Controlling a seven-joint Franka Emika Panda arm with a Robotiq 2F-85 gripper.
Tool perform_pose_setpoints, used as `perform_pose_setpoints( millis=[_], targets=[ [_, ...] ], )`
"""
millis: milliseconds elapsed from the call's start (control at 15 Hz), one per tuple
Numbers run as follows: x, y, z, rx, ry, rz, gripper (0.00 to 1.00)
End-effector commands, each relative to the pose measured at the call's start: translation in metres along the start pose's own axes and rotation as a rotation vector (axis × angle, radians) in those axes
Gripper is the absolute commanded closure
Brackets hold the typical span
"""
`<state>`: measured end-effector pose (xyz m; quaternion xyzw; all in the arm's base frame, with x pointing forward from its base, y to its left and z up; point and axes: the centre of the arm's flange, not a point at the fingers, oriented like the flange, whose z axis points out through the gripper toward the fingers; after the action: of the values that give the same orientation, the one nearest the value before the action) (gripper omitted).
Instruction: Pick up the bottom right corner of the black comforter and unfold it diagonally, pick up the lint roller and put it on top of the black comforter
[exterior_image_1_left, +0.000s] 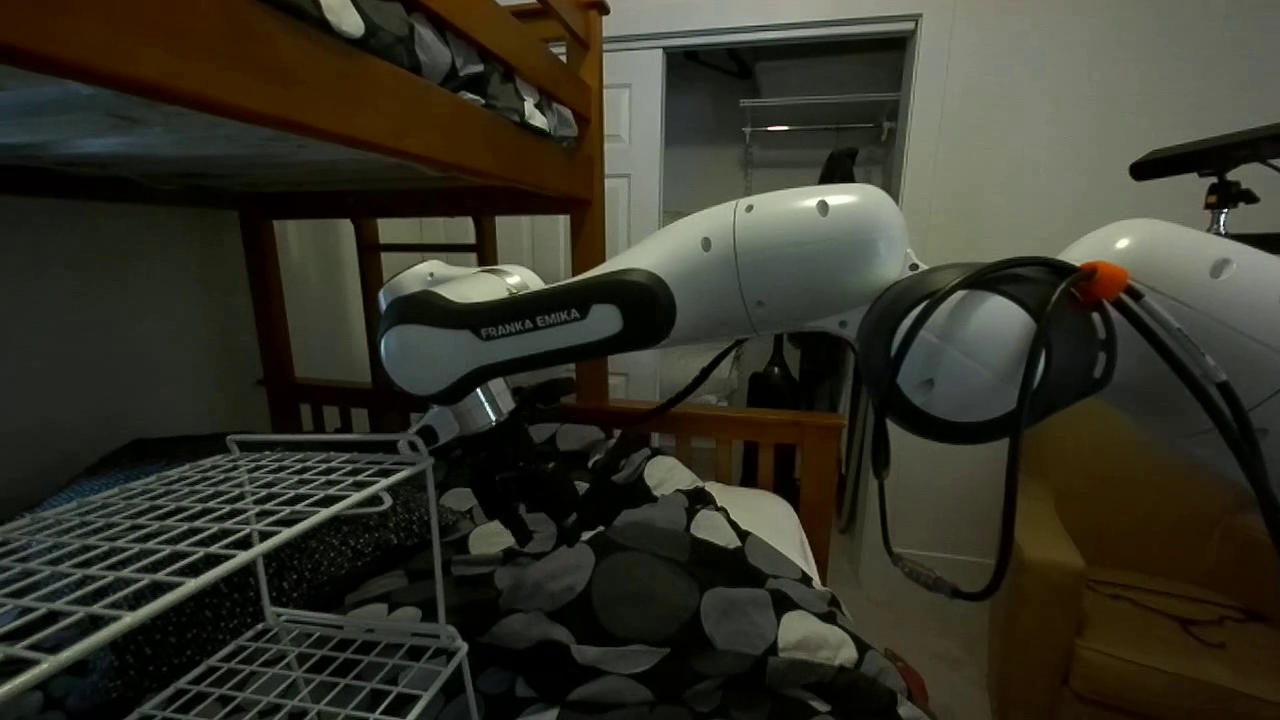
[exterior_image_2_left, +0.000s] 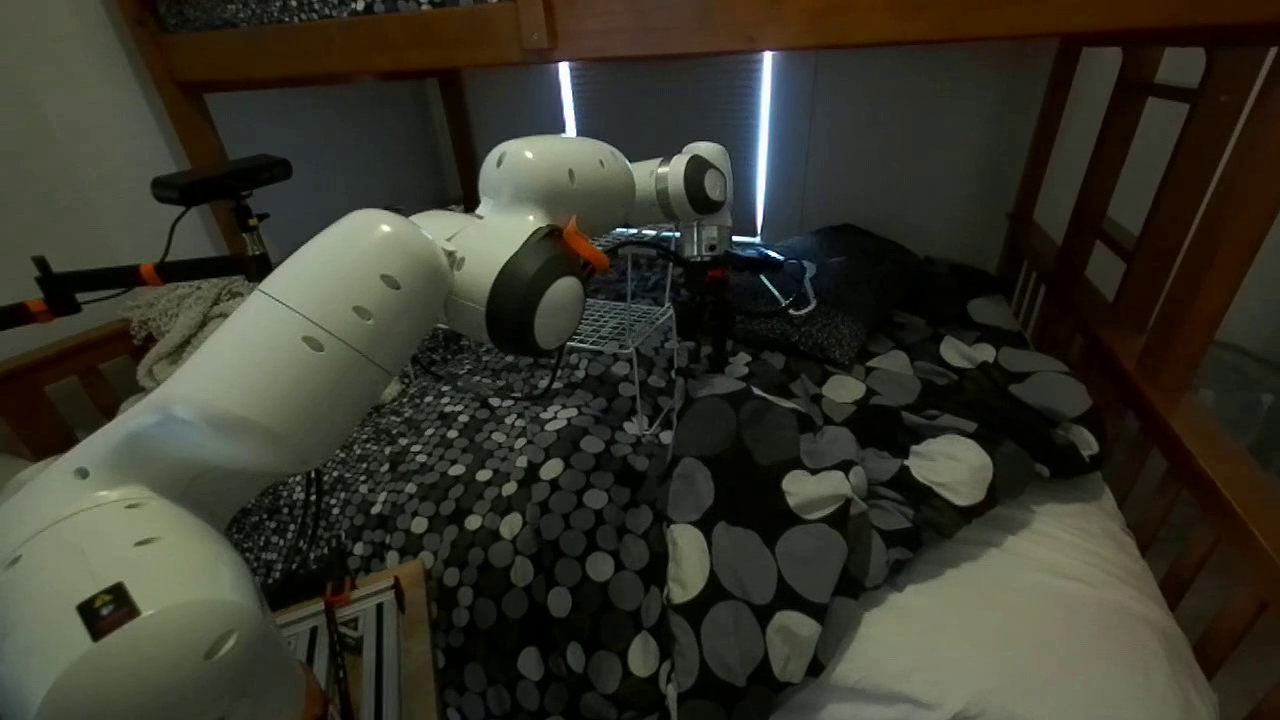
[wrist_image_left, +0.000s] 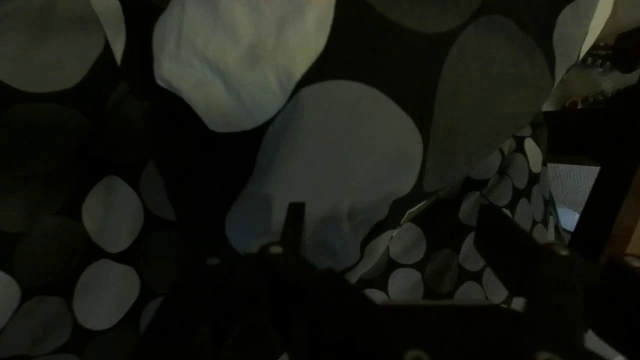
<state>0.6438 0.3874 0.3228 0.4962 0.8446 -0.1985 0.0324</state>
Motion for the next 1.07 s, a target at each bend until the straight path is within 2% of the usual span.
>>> perform_pose_setpoints(
  millis=[0,333,400,467,800,1000],
  targets=[
    [-0.035,-0.007,-0.024,-0.093,-0.012,0.074,0.0],
    [-0.114,-0.019,-0.041,-0.174,-0.005,0.323,0.0],
    [-0.135,-0.027,-0.043,-0.165,-0.041,0.384,0.0],
    [-0.153,-0.033,-0.041,-0.167,-0.031,0.443,0.0],
    [-0.242,-0.071,-0.015,-0.16,-0.008,0.659,0.0],
    [-0.294,-0.086,0.011,-0.202,0.065,0.728,0.0]
  ],
)
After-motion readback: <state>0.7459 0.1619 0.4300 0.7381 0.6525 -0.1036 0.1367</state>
